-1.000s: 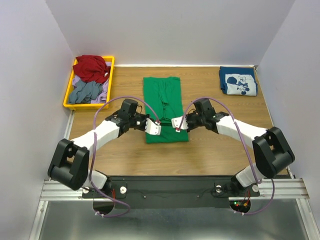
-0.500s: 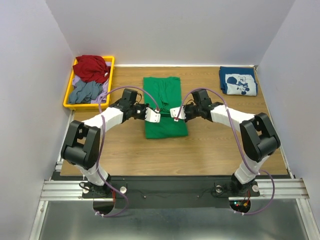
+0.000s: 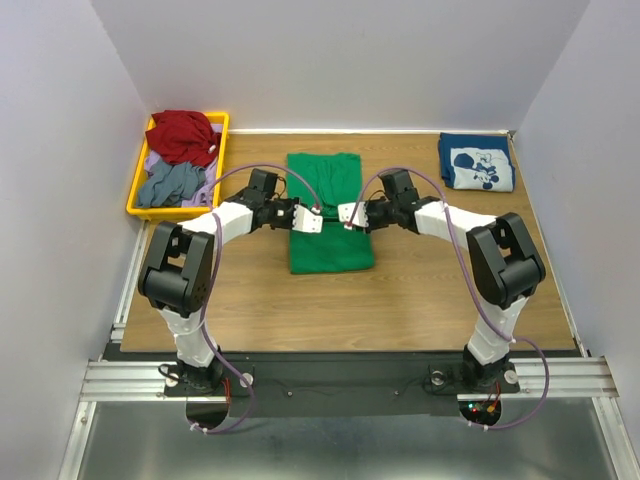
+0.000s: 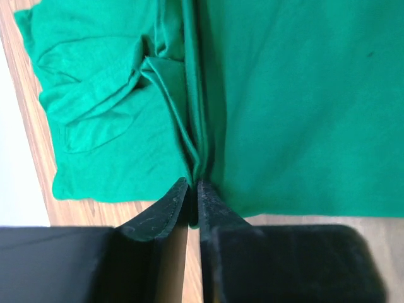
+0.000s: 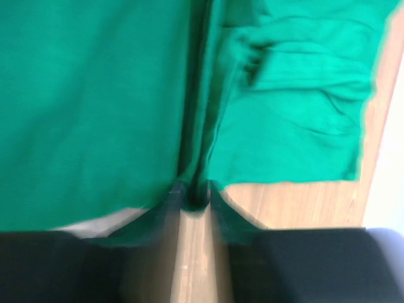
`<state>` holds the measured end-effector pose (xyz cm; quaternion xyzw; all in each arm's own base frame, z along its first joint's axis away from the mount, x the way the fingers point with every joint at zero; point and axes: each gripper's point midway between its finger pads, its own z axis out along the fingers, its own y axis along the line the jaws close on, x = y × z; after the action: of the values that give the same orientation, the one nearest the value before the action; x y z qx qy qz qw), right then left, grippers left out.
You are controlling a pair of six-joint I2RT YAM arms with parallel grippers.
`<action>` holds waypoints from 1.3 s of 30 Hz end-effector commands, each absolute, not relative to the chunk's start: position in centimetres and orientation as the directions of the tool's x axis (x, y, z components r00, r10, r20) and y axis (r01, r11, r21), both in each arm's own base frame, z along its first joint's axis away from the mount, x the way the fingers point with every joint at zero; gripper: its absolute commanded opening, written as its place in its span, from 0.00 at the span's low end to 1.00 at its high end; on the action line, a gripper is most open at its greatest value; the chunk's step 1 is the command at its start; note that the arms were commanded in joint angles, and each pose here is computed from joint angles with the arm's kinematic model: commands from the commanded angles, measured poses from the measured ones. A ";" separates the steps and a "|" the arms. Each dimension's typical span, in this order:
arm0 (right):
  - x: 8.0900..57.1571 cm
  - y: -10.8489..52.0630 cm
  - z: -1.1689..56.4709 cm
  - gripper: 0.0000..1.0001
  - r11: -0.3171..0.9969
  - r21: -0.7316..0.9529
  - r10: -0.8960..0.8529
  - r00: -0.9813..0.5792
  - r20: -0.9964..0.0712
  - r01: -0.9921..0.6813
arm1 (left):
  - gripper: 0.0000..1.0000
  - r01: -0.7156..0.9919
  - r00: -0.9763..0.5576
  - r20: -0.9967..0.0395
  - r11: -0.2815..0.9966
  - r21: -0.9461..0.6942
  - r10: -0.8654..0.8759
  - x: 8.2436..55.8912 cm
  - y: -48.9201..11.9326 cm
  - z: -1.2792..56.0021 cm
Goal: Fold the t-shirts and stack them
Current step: Fold the tshirt
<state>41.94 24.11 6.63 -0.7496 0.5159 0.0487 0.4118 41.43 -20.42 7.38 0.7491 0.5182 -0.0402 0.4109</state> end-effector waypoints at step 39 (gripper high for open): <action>34.8 26.4 2.9 0.35 0.524 0.696 -0.177 -0.862 -0.475 -0.491 | 0.35 0.512 -0.839 -0.533 0.487 -0.708 0.107 36.1 -23.3 3.2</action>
<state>36.04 26.14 3.91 -0.2192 0.8525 0.4308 0.1989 37.33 -23.54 4.20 0.2229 0.8289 -0.4485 0.2491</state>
